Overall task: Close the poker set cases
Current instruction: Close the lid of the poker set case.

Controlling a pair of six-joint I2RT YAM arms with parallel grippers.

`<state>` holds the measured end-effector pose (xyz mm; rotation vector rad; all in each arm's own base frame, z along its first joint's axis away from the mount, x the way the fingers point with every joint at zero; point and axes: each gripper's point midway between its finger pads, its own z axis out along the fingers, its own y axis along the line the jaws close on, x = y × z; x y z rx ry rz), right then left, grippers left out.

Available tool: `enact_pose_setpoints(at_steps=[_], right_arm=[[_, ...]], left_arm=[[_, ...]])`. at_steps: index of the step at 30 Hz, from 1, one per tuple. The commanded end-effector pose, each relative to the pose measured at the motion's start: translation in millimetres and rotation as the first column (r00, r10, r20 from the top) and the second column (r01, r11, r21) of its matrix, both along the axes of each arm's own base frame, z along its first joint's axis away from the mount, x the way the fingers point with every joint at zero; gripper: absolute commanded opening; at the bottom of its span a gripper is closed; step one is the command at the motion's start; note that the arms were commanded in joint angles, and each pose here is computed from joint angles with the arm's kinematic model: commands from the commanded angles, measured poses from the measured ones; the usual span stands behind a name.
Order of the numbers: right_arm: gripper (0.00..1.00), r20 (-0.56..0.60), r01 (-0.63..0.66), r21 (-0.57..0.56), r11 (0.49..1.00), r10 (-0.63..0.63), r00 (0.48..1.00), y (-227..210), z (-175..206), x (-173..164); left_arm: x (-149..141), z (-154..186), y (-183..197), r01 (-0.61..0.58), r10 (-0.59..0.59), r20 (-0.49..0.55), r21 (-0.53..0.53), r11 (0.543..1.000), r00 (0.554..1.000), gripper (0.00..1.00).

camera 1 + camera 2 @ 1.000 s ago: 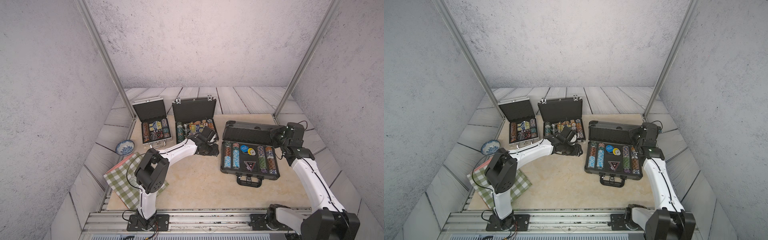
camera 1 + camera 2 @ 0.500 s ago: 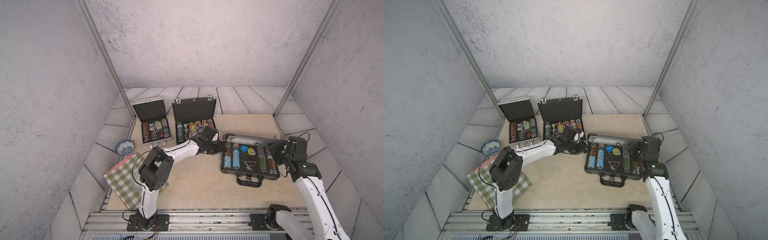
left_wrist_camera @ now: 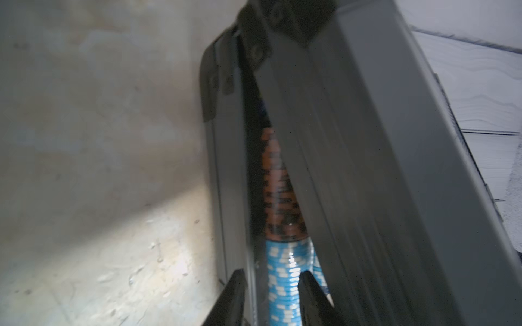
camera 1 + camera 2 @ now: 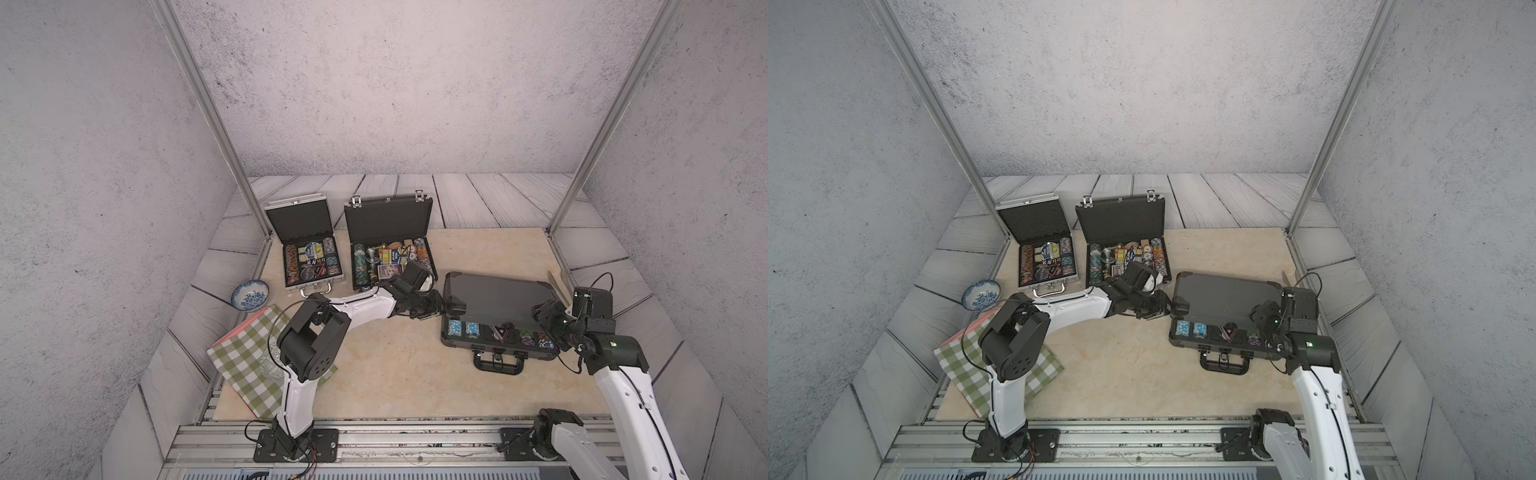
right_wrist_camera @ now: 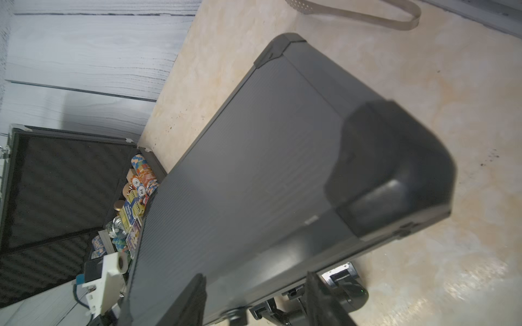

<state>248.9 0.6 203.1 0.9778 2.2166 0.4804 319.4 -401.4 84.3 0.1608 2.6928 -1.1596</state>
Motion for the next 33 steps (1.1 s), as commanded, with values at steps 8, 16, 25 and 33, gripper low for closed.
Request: enact_pose_setpoints(at_steps=[8,16,25,33], right_arm=[[0.62,0.048,-0.175,-0.042,0.984,0.177,0.983,17.2,28.8,6.3],[0.59,-0.038,-0.261,-0.008,0.965,0.261,0.965,28.7,-7.5,25.8],[0.43,-0.345,-0.412,-0.153,0.898,0.342,0.874,45.0,-68.2,20.4],[0.29,-0.552,-0.422,-0.121,0.899,0.292,0.781,40.3,-140.3,-18.8]], left_arm=[[-1.0,18.2,-9.1,0.037,-0.034,0.047,-0.057,0.998,0.998,0.36],[-2.7,-0.9,36.3,-0.002,-0.023,0.128,0.192,0.981,0.992,0.34],[2.0,10.6,79.7,-0.063,-0.044,0.26,0.392,0.918,0.965,0.34],[-18.1,54.2,60.9,0.052,-0.223,0.348,0.438,0.897,0.911,0.34]])
